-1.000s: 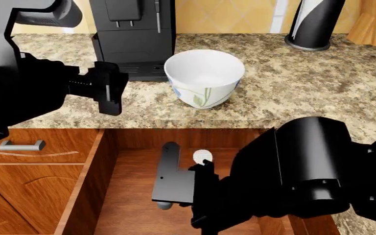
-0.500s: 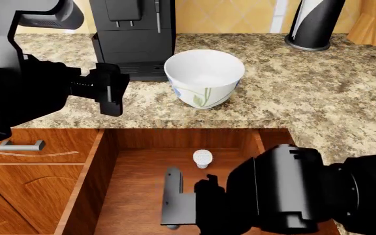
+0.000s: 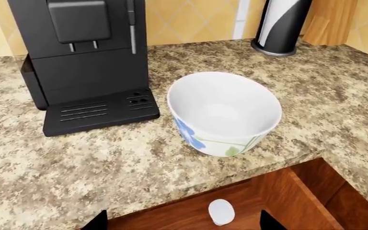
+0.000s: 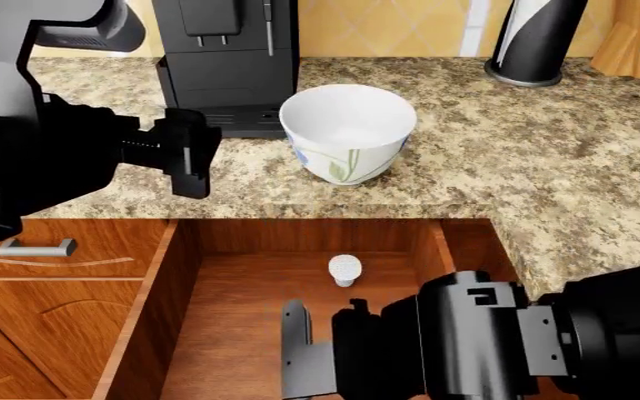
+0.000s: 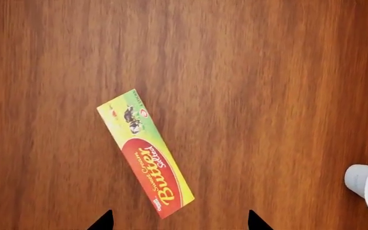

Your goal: Place the bar in the bowl and close the drawer.

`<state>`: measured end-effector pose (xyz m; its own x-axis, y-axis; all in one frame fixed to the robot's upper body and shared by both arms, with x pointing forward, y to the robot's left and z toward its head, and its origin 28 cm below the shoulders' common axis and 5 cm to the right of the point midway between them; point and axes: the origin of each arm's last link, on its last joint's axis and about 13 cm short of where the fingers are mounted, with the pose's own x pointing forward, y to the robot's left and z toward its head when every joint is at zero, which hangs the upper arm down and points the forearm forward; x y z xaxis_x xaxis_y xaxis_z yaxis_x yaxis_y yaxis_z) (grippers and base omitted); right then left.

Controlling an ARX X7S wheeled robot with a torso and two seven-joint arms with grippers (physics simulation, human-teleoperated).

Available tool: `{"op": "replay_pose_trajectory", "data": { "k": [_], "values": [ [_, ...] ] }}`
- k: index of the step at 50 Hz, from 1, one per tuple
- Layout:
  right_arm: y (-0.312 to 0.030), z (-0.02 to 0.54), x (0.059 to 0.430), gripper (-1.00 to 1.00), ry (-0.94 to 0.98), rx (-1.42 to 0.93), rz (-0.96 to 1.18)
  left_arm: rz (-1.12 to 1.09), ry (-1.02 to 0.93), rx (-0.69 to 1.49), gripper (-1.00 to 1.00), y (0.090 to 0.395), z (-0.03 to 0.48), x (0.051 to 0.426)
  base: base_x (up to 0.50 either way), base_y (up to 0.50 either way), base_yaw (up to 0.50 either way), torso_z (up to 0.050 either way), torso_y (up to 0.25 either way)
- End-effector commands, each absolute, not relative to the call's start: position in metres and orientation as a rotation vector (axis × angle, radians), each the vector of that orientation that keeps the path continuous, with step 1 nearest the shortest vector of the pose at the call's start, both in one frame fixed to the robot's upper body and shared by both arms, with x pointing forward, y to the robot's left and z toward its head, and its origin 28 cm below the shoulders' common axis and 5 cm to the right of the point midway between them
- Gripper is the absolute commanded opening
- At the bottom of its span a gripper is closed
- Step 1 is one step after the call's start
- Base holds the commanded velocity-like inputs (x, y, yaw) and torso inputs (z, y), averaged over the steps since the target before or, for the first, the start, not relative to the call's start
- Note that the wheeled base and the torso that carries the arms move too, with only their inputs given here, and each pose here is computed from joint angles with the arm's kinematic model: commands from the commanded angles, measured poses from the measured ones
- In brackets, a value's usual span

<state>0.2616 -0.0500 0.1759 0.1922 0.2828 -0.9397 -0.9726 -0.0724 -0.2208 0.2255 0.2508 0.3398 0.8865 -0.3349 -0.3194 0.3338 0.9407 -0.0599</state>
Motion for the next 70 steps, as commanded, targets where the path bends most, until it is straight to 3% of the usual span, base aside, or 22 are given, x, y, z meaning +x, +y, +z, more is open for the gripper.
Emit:
{"op": "replay_pose_trajectory", "data": {
  "k": [1,11,33,70],
  "values": [
    [-0.048,0.170,0.265,1.00,0.760,-1.212,1.238,-0.349,0.335,-0.002,1.00,0.250,0.339,0.226,0.00,0.00,0.00,0.000,0.000],
    [-0.040,0.180,0.269,1.00,0.633,-1.139,1.236,-0.348,0.337,-0.004,1.00,0.251,0.338,0.228,0.00,0.00,0.00,0.000,0.000],
    [-0.031,0.168,0.270,1.00,0.607,-1.104,1.276,-0.352,0.343,-0.006,1.00,0.252,0.336,0.228,0.00,0.00,0.00,0.000,0.000],
    [-0.027,0.128,0.260,1.00,0.732,-1.061,1.392,-0.347,0.356,-0.009,1.00,0.253,0.331,0.231,0.00,0.00,0.00,0.000,0.000]
  ]
}}
